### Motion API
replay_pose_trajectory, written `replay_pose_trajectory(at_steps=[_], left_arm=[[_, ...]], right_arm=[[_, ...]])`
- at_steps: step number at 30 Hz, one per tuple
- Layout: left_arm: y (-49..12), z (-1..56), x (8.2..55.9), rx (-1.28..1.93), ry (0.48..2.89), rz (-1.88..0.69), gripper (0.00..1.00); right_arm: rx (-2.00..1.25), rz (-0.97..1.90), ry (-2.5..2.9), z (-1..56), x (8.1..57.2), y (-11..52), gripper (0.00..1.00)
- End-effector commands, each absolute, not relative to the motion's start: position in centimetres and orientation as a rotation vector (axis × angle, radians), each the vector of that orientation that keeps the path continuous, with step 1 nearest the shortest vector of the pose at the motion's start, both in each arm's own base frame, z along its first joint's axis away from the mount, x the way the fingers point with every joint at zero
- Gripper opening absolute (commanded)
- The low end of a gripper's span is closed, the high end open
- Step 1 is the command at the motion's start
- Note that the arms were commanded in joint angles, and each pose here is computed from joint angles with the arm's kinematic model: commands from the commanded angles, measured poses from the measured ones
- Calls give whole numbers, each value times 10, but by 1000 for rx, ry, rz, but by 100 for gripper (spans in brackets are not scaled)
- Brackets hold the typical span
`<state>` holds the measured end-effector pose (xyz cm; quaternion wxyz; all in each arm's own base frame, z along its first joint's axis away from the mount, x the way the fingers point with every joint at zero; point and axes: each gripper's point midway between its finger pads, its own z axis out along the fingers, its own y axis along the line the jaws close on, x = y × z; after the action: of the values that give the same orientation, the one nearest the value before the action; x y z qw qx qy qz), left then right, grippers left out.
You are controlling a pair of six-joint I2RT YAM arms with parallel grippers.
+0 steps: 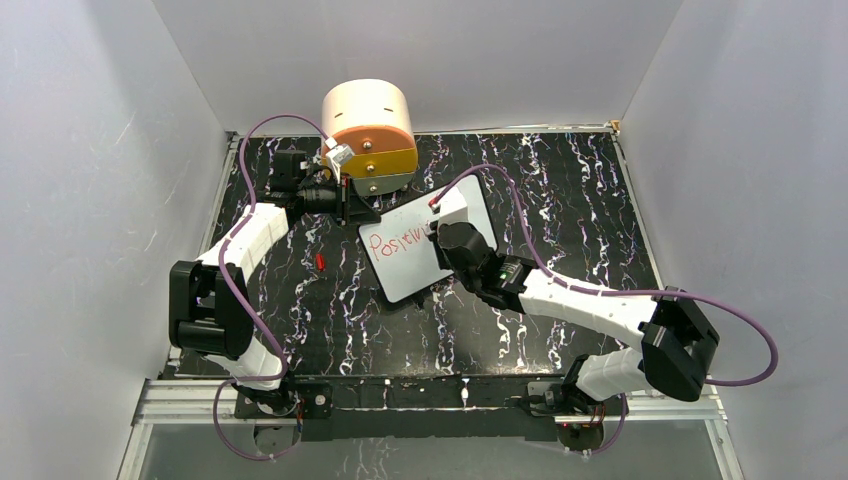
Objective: Write a sentence on the whiteboard
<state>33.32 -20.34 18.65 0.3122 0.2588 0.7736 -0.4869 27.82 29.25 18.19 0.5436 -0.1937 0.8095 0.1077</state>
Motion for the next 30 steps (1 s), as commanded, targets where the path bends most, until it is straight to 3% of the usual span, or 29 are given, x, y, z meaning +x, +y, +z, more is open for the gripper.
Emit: replay_pose_trajectory(at_steps=[1, 30], left_arm=[[-200, 159, 328, 638, 2162, -1253, 0], [-199, 159, 328, 640, 2161, -1245, 0]], right_arm=[[-475, 264, 1971, 180, 273, 291, 0], [-389, 237, 1901, 198, 282, 281, 0]])
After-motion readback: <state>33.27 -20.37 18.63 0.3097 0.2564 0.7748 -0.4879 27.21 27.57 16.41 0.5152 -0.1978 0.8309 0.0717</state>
